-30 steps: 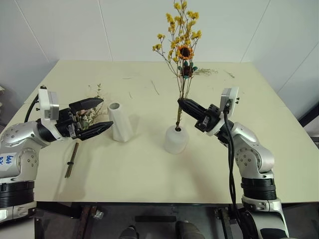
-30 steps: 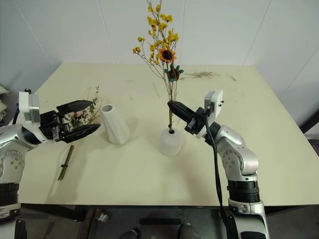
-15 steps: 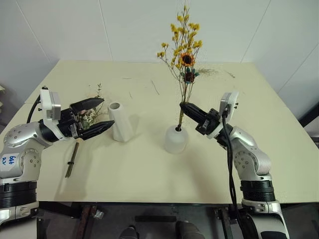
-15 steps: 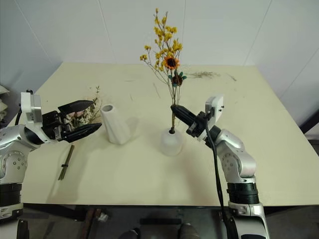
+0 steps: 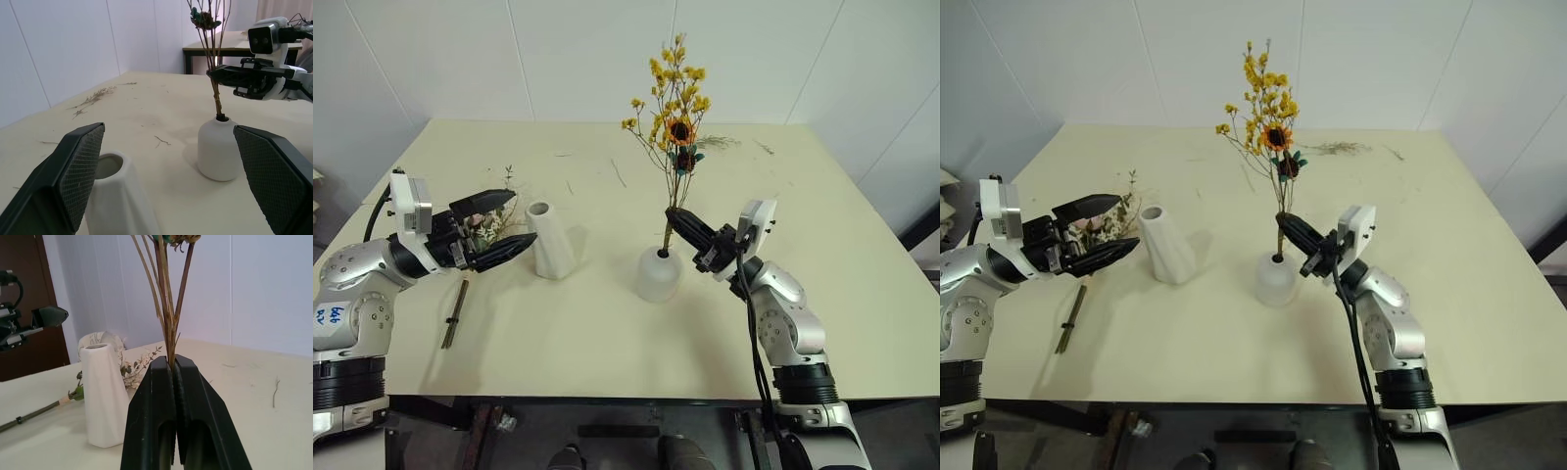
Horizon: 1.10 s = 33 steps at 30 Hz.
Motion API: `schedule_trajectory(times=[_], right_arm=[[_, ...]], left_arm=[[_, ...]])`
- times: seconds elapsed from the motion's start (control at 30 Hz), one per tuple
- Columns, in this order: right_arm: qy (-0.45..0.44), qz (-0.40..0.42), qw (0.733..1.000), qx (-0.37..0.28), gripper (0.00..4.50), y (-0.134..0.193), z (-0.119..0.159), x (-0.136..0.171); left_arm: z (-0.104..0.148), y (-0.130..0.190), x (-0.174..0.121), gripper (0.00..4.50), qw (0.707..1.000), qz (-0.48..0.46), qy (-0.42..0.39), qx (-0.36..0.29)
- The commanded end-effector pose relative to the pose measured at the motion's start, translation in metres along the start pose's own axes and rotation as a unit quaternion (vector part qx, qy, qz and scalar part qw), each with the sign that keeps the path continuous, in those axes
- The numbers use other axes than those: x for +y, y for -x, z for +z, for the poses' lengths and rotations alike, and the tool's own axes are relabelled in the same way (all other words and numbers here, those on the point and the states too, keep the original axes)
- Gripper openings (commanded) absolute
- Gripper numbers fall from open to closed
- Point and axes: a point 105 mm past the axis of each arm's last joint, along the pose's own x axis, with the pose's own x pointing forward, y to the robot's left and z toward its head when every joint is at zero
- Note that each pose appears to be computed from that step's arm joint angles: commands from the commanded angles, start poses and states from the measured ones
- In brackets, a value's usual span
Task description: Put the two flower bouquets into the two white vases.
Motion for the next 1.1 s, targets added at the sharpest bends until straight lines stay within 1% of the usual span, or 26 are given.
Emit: schedule_trajectory(times=[0.03,0.1,0.27,0.4,0.53,0.67,0.7,0.73,0.83,0.93,1.0,1.03,1.1], right_arm=[[-0.007,0.005,0.999,0.034,0.68,0.008,-0.013,0.003],[-0.009,0.004,1.000,0.030,1.30,0.008,-0.009,0.002],[-0.016,0.013,0.999,0.025,3.03,0.006,-0.002,0.008],[-0.013,0.014,0.999,0.028,3.03,0.006,0.000,0.012],[-0.010,0.006,0.999,0.034,3.03,0.010,0.002,0.007],[0.000,0.007,0.999,0.051,3.03,0.018,0.005,0.003],[0.006,0.016,0.998,0.064,3.03,0.024,0.009,0.000],[0.016,0.020,0.997,0.076,3.03,0.032,0.015,-0.005],[0.056,0.032,0.991,0.114,3.03,0.051,0.038,-0.022],[0.092,0.046,0.983,0.149,3.61,0.062,0.052,-0.031],[0.080,0.054,0.983,0.157,4.18,0.064,0.056,-0.030],[0.089,0.055,0.981,0.161,4.47,0.067,0.062,-0.034],[0.117,0.080,0.973,0.182,4.47,0.073,0.076,-0.037]], left_arm=[[0.016,0.000,0.002,4.50,0.999,0.004,-0.034,-0.014],[0.017,0.000,0.002,4.50,0.999,0.006,-0.035,-0.015],[0.017,0.001,0.003,4.50,0.999,0.008,-0.035,-0.016],[0.016,0.000,0.003,4.50,0.999,0.008,-0.035,-0.017],[0.016,0.000,0.003,4.50,0.999,0.008,-0.034,-0.017],[0.015,0.001,0.003,4.50,0.999,0.009,-0.035,-0.014],[0.014,0.004,0.004,4.50,0.999,0.012,-0.034,-0.008],[0.013,0.009,0.005,4.50,0.999,0.018,-0.033,0.005],[0.002,0.030,0.012,4.50,0.995,0.053,-0.034,0.075],[-0.012,0.053,0.024,4.50,0.980,0.113,-0.043,0.160],[-0.017,0.067,0.032,4.50,0.967,0.150,-0.044,0.199],[-0.020,0.073,0.035,4.50,0.961,0.171,-0.036,0.214],[-0.035,0.089,0.043,4.50,0.931,0.234,0.013,0.281]])
